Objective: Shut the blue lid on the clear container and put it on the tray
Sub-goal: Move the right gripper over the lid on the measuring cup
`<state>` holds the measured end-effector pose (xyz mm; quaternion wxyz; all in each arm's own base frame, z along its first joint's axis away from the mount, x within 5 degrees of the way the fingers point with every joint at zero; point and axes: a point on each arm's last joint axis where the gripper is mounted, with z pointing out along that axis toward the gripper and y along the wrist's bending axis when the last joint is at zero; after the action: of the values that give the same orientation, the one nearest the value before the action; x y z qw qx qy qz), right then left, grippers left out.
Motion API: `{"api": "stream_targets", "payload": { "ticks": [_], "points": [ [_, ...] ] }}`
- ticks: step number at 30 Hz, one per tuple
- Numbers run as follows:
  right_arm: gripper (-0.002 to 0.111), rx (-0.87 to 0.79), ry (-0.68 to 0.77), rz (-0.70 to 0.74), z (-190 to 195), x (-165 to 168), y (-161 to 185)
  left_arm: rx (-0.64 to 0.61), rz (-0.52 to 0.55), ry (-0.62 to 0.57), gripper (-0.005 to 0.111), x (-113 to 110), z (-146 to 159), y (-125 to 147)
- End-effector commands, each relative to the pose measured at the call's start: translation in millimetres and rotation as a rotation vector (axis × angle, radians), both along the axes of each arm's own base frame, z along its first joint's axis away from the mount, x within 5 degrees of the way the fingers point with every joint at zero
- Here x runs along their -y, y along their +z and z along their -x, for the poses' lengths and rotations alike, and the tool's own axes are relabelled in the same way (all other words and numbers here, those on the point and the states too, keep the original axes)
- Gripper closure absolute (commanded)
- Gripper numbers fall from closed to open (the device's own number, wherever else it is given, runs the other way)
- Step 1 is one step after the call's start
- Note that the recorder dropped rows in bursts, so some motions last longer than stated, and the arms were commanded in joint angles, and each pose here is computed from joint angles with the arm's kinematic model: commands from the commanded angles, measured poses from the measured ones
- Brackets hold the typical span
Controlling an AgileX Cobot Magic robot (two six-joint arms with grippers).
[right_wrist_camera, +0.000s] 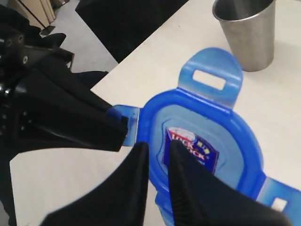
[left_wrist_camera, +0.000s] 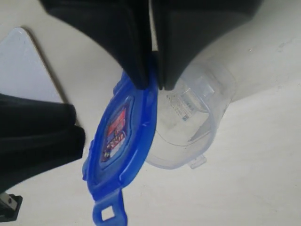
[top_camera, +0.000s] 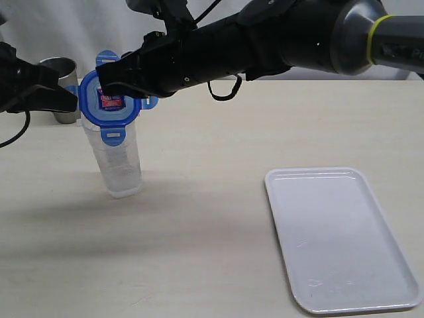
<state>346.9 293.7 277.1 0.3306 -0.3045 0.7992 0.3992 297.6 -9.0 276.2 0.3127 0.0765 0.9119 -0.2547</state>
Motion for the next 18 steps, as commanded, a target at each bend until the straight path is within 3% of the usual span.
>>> {"api": "stream_targets", "payload": {
  "ticks": [1,18],
  "points": [
    [0.093,0.016,-0.024,-0.014,-5,-5,-2,-0.001,0.007,0.012,0.107,0,0,0],
    [0.093,0.042,-0.059,0.019,-5,-19,-18,0.005,-0.010,0.016,0.107,-1,0,0]
  ]
}}
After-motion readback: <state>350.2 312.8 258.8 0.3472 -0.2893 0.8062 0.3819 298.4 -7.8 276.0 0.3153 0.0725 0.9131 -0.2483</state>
